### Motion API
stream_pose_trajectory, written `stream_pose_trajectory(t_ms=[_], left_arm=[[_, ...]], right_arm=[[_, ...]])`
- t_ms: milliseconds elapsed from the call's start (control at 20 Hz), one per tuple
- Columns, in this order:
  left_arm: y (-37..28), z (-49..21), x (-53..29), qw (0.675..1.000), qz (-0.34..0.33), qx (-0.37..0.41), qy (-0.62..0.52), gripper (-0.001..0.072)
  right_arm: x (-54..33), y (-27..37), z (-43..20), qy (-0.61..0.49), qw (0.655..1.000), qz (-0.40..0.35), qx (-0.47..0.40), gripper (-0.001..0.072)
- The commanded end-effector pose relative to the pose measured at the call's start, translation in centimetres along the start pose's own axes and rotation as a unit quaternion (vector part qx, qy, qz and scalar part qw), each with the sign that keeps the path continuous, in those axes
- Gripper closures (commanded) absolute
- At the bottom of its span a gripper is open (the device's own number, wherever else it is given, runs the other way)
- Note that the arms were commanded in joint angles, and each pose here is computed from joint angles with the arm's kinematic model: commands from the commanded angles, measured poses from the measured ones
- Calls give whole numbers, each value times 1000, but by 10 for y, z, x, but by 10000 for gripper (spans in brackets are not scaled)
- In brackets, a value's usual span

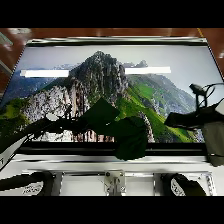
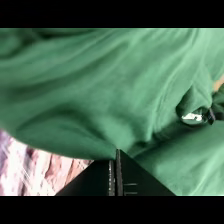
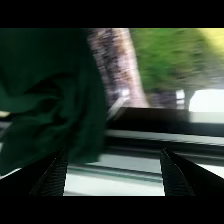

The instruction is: Fold the shirts.

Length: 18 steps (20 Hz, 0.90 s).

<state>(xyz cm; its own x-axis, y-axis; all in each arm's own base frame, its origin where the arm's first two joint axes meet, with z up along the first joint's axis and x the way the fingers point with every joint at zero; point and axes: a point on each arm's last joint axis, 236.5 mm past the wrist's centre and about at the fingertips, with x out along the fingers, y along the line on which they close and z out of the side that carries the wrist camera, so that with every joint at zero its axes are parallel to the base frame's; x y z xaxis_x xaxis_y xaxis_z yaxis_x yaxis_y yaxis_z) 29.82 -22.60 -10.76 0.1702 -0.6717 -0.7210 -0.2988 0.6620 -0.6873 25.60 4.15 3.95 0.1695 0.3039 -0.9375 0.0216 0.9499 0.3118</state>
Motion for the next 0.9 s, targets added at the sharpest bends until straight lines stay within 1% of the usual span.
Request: stream_pose_trajectory(t_ms=[0,50,200,400,500,550,600,650,750,850], left_arm=[[-13,9,-4,999,-13,31,-17,674],[-20,11,-9,999,-20,41,-25,674],[-42,17,-26,996,-40,69,-48,673],[-64,18,-47,991,-62,96,-74,674],[-72,18,-54,989,-69,104,-82,674],[-74,18,-57,988,-72,107,-85,674],[-77,18,-60,987,-75,110,-89,674],[-80,21,-64,985,-77,123,-96,674],[-97,36,-85,967,-84,199,-132,674],[-133,63,-129,947,-108,231,-194,674]], right_arm=[[53,48,-13,-4,989,142,46,23],[68,49,-20,-2,989,145,41,23],[105,41,-41,6,995,103,14,23],[129,51,-17,-54,995,84,31,23],[149,61,-17,-41,994,93,49,23],[159,65,-22,-26,994,96,56,74],[166,67,-26,-13,994,96,59,392],[166,68,-28,-4,994,97,59,649],[150,67,-17,-8,996,89,24,654],[110,65,11,-40,996,62,-56,654]])
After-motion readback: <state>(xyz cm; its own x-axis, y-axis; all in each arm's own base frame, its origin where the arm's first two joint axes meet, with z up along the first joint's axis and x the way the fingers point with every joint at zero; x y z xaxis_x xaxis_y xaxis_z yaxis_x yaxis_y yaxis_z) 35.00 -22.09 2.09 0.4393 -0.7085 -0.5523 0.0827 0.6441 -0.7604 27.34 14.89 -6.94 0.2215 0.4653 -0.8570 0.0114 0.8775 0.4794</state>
